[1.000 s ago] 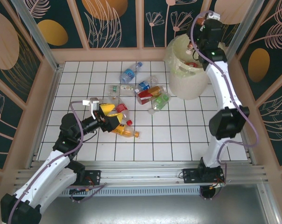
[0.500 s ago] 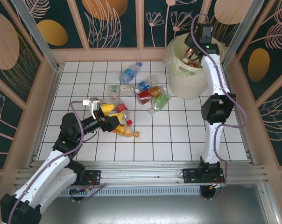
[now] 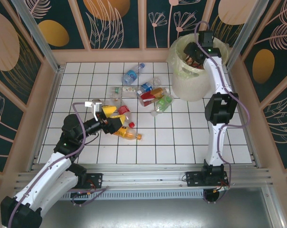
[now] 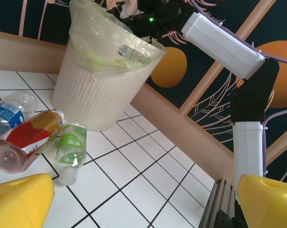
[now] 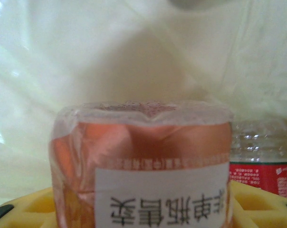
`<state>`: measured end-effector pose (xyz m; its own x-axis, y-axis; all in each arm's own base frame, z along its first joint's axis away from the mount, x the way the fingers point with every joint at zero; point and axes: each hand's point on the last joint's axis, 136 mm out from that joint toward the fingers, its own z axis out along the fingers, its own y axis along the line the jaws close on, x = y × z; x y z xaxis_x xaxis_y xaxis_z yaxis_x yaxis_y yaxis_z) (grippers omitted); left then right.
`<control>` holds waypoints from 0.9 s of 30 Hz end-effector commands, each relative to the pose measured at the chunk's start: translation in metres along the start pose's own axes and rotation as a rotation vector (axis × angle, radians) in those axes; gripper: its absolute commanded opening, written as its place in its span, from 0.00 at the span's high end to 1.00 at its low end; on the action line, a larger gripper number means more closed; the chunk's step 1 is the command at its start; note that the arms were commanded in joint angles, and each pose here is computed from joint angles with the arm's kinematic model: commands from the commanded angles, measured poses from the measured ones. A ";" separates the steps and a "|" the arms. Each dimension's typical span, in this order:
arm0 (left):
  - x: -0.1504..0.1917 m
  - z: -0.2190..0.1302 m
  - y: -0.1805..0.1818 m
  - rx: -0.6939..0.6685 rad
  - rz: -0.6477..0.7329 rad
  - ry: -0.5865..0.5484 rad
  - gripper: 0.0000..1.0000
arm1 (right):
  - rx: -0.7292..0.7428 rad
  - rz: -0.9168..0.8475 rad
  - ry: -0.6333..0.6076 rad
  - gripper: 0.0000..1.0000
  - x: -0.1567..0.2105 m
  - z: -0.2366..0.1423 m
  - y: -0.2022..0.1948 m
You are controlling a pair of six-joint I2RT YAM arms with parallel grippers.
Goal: Put the plastic bottles in the bin
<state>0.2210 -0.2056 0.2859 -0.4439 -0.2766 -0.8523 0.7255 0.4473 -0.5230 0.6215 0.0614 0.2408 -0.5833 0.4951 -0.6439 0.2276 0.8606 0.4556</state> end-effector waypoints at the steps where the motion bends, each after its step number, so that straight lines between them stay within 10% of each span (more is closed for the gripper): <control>1: -0.009 0.000 -0.006 0.007 0.029 -0.016 0.01 | -0.009 0.030 0.053 0.46 0.013 0.008 -0.005; 16: -0.008 0.001 -0.005 0.004 0.026 -0.009 0.01 | -0.084 0.048 0.021 0.14 -0.012 -0.018 0.010; 27: -0.005 0.008 0.015 -0.090 0.006 0.031 0.01 | -0.154 -0.038 -0.112 0.08 -0.047 -0.091 0.034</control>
<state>0.2308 -0.2055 0.2762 -0.4748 -0.2605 -0.8406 0.6884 0.4852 -0.5392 0.6065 0.0557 0.2769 -0.5748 0.5125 -0.6379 0.1783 0.8393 0.5137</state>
